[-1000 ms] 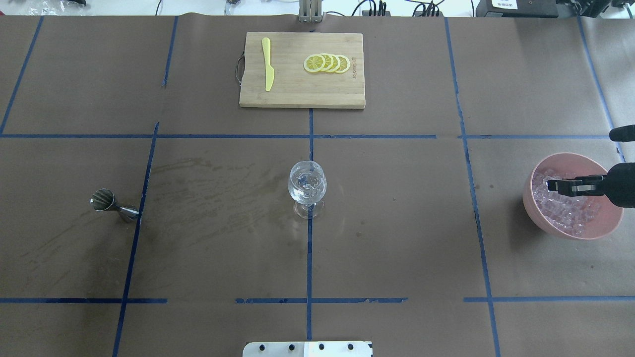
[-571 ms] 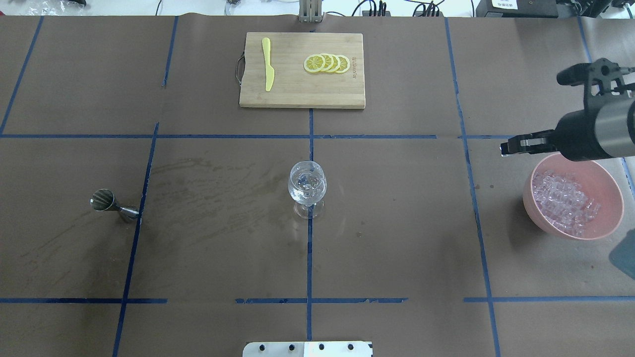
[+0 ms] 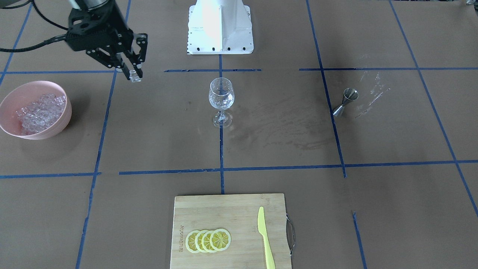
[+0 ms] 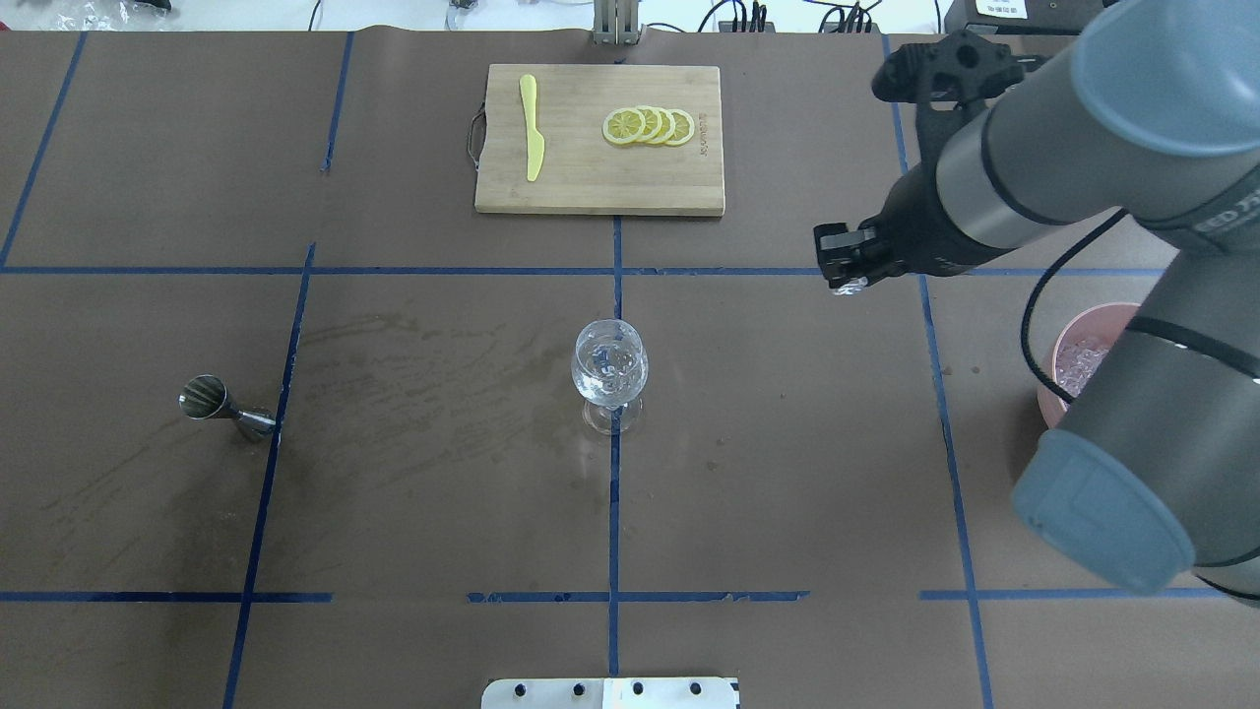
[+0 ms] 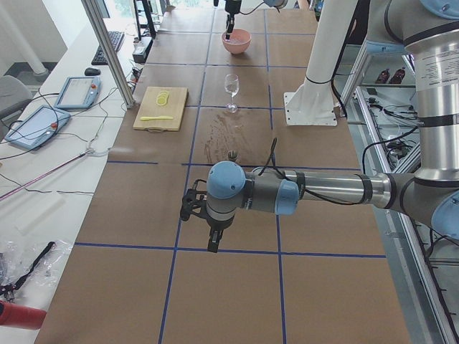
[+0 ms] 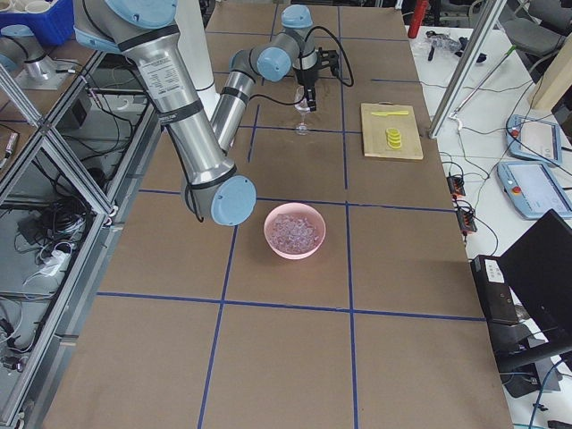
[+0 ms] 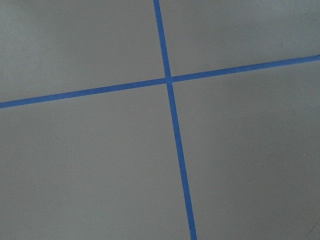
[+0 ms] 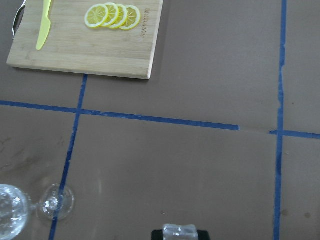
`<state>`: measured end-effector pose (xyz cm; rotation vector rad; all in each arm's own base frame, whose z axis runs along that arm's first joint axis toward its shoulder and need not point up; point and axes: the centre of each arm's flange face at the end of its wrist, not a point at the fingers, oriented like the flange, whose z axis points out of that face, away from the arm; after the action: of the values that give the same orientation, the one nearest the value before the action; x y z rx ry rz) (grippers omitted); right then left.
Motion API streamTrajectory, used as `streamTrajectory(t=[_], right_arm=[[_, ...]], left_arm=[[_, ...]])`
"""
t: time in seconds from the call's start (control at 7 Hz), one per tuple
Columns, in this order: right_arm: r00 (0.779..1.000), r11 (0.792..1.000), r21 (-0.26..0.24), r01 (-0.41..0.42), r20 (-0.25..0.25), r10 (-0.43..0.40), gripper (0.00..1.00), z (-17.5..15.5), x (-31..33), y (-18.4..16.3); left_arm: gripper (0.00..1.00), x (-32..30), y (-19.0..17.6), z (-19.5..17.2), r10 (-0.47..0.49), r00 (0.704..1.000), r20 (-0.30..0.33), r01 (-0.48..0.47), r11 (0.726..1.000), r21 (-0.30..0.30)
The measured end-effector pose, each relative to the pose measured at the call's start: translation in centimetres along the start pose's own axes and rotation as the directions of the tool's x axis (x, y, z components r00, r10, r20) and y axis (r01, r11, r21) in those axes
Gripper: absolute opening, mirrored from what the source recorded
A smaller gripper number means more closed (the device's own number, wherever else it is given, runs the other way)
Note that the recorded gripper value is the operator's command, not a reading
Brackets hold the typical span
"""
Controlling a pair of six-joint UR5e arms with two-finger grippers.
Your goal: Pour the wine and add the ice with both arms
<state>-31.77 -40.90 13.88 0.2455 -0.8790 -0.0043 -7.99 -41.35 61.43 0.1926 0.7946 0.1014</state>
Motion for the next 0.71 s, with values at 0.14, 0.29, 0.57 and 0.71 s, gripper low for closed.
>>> streamTrajectory(t=[0.14,0.29,0.57,0.71], right_arm=[[1.0,1.0,0.01,-0.016,-0.009,0.016,0.0,0.8,-4.3,0.4],[0.999,0.999,0.024,-0.033,-0.021,0.033,0.0,2.2,-9.1,0.4],[0.998,0.998,0.035,-0.059,-0.035,0.06,0.0,4.0,-16.8,0.6],[0.997,0.997,0.043,-0.065,-0.049,0.067,0.0,4.9,-19.2,0.9]], left_arm=[[1.0,0.2,0.0,-0.2,0.003,1.0,0.0,-0.003,1.0,0.003],[1.0,0.3,-0.1,-0.3,0.007,1.0,0.001,-0.007,1.0,0.006],[1.0,0.5,-0.1,-0.5,0.01,1.0,0.001,-0.01,1.0,0.009],[1.0,0.5,-0.1,-0.5,0.01,1.0,0.001,-0.01,1.0,0.01]])
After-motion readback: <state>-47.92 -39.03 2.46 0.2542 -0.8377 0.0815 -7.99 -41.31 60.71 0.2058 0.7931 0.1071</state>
